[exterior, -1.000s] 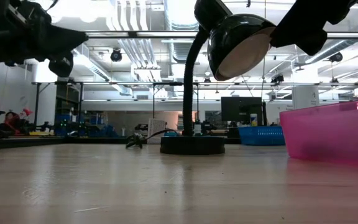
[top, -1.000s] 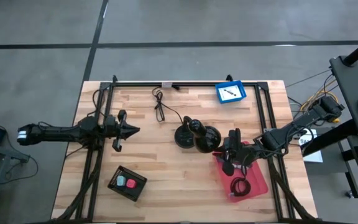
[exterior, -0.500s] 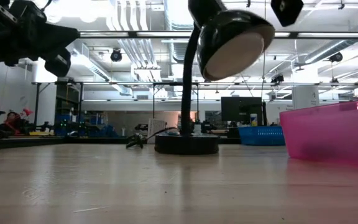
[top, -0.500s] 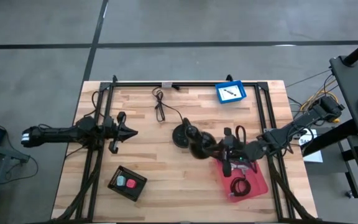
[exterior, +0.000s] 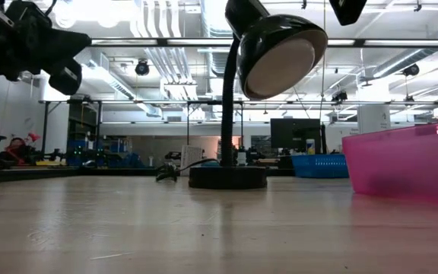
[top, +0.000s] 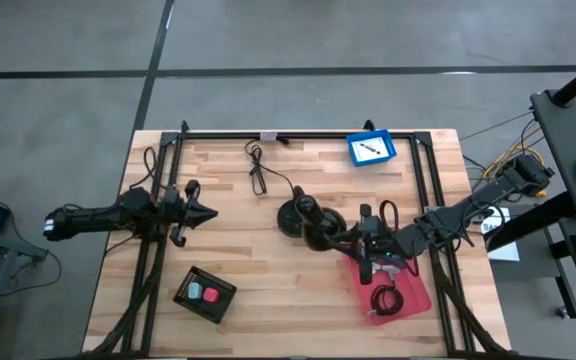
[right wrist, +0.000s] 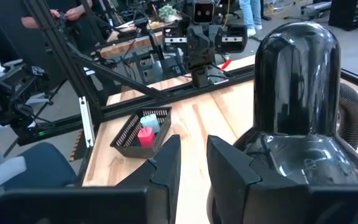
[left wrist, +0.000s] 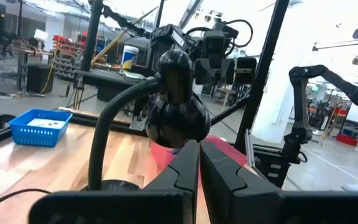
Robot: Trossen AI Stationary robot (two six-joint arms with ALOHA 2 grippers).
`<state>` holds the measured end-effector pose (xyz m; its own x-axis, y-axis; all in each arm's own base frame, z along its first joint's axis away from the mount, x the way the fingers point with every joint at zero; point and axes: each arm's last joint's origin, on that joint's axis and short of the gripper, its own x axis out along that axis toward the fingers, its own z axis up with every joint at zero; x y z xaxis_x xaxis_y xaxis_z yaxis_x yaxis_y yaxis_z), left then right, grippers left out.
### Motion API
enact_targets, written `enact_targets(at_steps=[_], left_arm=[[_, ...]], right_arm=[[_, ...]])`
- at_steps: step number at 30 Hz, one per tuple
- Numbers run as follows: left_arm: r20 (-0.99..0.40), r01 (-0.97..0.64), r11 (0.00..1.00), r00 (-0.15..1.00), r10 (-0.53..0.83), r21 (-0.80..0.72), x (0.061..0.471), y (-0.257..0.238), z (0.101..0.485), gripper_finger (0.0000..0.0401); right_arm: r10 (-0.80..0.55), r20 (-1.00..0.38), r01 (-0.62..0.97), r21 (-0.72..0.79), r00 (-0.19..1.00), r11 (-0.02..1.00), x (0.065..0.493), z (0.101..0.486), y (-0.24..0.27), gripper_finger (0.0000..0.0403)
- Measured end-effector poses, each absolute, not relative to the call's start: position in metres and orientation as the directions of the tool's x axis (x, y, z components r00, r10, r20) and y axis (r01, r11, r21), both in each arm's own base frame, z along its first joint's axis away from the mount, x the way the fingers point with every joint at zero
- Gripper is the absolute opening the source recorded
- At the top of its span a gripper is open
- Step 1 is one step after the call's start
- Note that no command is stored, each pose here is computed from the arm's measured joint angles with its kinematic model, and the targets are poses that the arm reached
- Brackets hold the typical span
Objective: Pick and place items into bin
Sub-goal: Return to Home Position
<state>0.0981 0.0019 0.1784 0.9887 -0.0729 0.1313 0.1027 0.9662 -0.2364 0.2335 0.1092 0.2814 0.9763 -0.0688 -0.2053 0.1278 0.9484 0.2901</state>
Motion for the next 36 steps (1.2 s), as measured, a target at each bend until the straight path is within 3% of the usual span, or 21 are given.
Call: enact_targets(at_steps=[10,17,21,27,32,36], left_arm=[[0.131,0.105,0.959,0.989,-0.073,-0.264,0.098,0.002,0.178,0.0],[0.126,0.101,0.959,0.99,-0.069,-0.264,0.098,0.002,0.178,0.0],[0.129,0.1,0.96,0.989,-0.069,-0.26,0.098,0.002,0.178,0.0],[0.126,0.098,0.96,0.99,-0.067,-0.261,0.098,0.002,0.178,0.0],[0.126,0.097,0.961,0.99,-0.065,-0.261,0.099,0.002,0.178,0.0],[0.135,0.079,0.962,0.99,-0.045,-0.262,0.098,0.003,0.178,0.0]], right_arm=[[0.02,-0.203,0.039,0.282,0.979,0.959,0.232,0.284,0.111,0.0068],[-0.014,-0.159,0.031,0.101,0.987,0.994,0.215,0.29,0.118,0.0047],[0.076,-0.083,-0.062,0.159,0.994,0.985,0.194,0.288,0.117,0.0027],[0.307,0.141,-0.336,0.297,0.941,0.894,0.167,0.268,0.106,0.0009],[0.271,0.206,-0.323,0.288,0.94,0.902,0.151,0.236,0.088,0.0008],[0.161,0.243,-0.26,0.461,0.957,0.849,0.144,0.213,0.062,0.0008]])
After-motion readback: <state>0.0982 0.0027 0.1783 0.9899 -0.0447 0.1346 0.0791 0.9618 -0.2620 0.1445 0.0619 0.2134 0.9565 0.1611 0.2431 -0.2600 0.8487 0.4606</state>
